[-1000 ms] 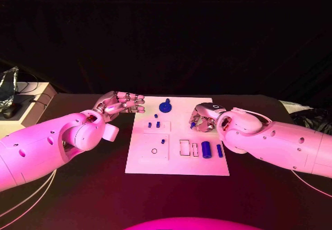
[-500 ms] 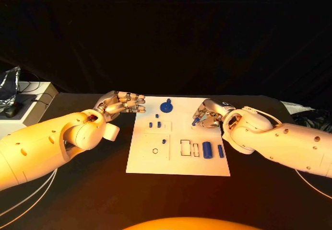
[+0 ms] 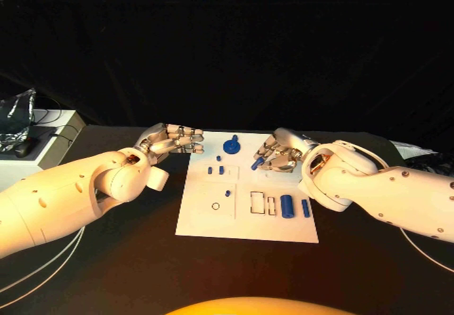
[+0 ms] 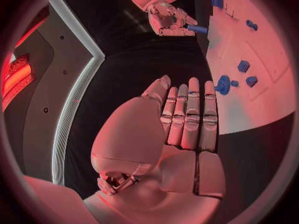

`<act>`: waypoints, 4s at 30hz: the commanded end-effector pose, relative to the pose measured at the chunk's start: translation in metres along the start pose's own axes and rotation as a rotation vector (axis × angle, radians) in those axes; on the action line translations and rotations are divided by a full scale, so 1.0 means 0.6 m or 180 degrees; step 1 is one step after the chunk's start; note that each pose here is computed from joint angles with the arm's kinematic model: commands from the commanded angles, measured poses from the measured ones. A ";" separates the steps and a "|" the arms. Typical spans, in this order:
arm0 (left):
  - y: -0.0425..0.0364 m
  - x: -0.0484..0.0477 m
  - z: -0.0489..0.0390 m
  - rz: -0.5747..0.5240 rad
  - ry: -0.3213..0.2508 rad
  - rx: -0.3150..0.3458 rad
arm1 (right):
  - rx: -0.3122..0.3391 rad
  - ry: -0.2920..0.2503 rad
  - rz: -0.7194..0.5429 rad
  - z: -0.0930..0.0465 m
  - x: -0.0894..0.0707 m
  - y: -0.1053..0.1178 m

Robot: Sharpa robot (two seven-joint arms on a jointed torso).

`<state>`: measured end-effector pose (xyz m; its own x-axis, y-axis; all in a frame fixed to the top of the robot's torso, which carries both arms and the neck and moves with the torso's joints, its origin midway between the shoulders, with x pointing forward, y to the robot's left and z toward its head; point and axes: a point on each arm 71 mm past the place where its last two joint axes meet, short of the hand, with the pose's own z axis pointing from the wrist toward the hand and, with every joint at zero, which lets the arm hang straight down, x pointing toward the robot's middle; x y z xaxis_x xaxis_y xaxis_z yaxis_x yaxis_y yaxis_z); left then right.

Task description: Assemble the parts on the task board

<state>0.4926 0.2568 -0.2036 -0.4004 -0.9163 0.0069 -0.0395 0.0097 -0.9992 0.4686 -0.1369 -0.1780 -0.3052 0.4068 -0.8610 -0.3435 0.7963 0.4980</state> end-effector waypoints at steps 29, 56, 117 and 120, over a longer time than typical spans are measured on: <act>-0.001 0.007 0.003 -0.0046 0.0058 0.0023 | -0.0834 0.0462 -0.0592 0.010 0.170 0.120; -0.001 0.006 0.003 -0.0046 0.0060 0.0022 | -0.0792 0.0595 -0.0825 0.011 0.180 0.111; 0.015 0.008 -0.001 -0.0094 0.0059 -0.0035 | -0.0615 -0.0207 0.0573 -0.043 0.069 0.019; 0.017 0.008 -0.001 -0.0105 0.0065 -0.0033 | -0.0339 -0.0150 0.0775 -0.057 0.039 -0.014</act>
<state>0.4903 0.2549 -0.2142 -0.4022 -0.9153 0.0237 -0.0653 0.0028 -0.9979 0.4339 -0.1471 -0.1958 -0.2630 0.5174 -0.8144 -0.4560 0.6772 0.5775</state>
